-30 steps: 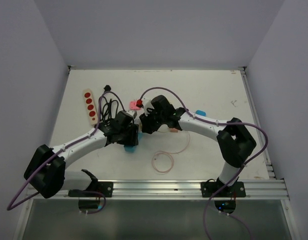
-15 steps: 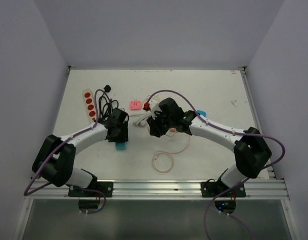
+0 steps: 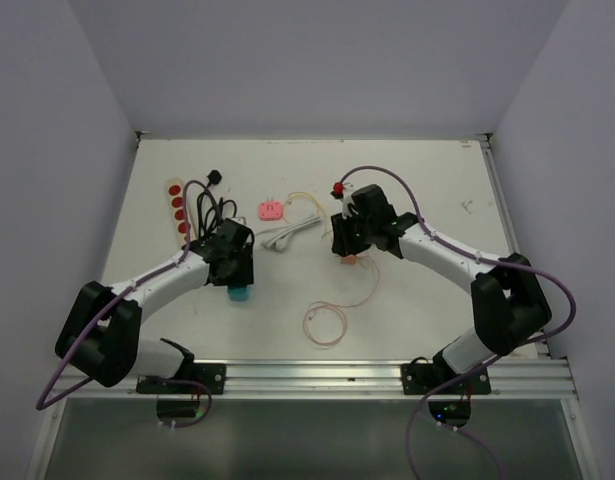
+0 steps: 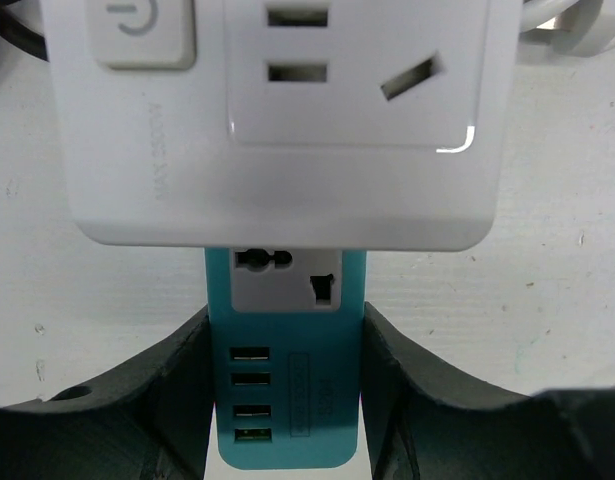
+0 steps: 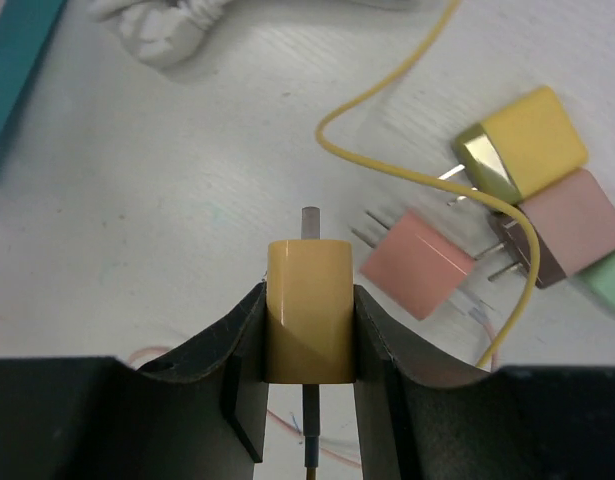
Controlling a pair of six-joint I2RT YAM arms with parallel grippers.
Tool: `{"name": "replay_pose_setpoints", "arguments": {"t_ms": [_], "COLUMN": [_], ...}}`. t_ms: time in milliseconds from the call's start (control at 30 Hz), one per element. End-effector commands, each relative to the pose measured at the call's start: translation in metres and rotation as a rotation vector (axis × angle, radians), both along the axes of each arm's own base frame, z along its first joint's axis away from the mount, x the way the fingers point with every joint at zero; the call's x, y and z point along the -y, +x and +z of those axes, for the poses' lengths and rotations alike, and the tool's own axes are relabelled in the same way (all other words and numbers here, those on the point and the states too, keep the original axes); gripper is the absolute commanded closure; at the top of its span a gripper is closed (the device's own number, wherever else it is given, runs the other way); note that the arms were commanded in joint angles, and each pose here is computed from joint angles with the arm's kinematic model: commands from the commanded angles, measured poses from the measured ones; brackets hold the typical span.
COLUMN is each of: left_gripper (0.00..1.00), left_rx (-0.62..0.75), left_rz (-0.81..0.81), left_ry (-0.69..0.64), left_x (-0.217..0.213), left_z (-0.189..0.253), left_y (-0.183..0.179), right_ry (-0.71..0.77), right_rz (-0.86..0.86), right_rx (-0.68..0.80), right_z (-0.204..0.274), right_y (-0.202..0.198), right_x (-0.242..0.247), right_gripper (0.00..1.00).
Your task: Pull the plug off the socket
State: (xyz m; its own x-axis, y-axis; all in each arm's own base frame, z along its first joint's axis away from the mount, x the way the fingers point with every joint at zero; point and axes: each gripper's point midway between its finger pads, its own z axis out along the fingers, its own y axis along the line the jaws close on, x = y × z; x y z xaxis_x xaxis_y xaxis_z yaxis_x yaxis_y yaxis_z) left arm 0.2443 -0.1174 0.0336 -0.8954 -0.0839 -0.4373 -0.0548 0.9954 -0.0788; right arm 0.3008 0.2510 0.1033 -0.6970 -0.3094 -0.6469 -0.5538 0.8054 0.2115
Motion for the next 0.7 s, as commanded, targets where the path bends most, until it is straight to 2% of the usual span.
{"name": "replay_pose_setpoints", "arguments": {"t_ms": [0, 33, 200, 333, 367, 433, 467, 500, 533, 600, 633, 667], "left_gripper": [1.0, 1.0, 1.0, 0.98, 0.91, 0.82, 0.74, 0.7, 0.57, 0.45, 0.36, 0.33], "left_rx": [0.058, 0.056, 0.062, 0.061, 0.057, 0.041, 0.041, 0.041, 0.034, 0.045, 0.05, 0.06], "left_rz": [-0.011, -0.017, -0.064, -0.07, -0.089, -0.073, -0.079, -0.072, -0.058, -0.047, -0.037, -0.034], "left_ry": [-0.036, -0.049, -0.12, -0.13, -0.131, -0.122, -0.123, -0.112, -0.108, -0.097, -0.095, -0.099], "left_x": [0.004, 0.006, 0.022, 0.038, 0.045, 0.049, 0.054, 0.053, 0.053, 0.053, 0.051, 0.052], "left_z": [0.007, 0.006, 0.003, -0.003, -0.005, -0.01, -0.01, -0.011, -0.011, -0.009, -0.006, -0.002], "left_y": [0.006, 0.005, 0.001, -0.002, -0.006, -0.009, -0.01, -0.01, -0.011, -0.01, -0.01, -0.008], "right_ry": [0.021, 0.029, 0.087, 0.083, 0.087, 0.094, 0.104, 0.112, 0.128, 0.153, 0.16, 0.166], "right_rz": [-0.174, -0.218, -0.313, -0.341, -0.344, -0.346, -0.345, -0.342, -0.331, -0.318, -0.314, -0.313], "right_rx": [-0.091, -0.136, -0.152, -0.137, -0.13, -0.122, -0.109, -0.102, -0.102, -0.083, -0.079, -0.07], "right_z": [-0.021, -0.034, -0.041, -0.037, -0.034, -0.029, -0.024, -0.021, -0.017, -0.007, -0.005, -0.001], "right_y": [0.011, 0.006, 0.013, 0.014, 0.015, 0.015, 0.016, 0.016, 0.015, 0.013, 0.012, 0.011], "right_x": [0.022, 0.029, 0.045, 0.05, 0.05, 0.05, 0.049, 0.049, 0.046, 0.044, 0.044, 0.044], "right_gripper": [1.0, 1.0, 1.0, 0.87, 0.79, 0.69, 0.6, 0.56, 0.53, 0.44, 0.41, 0.36]}}
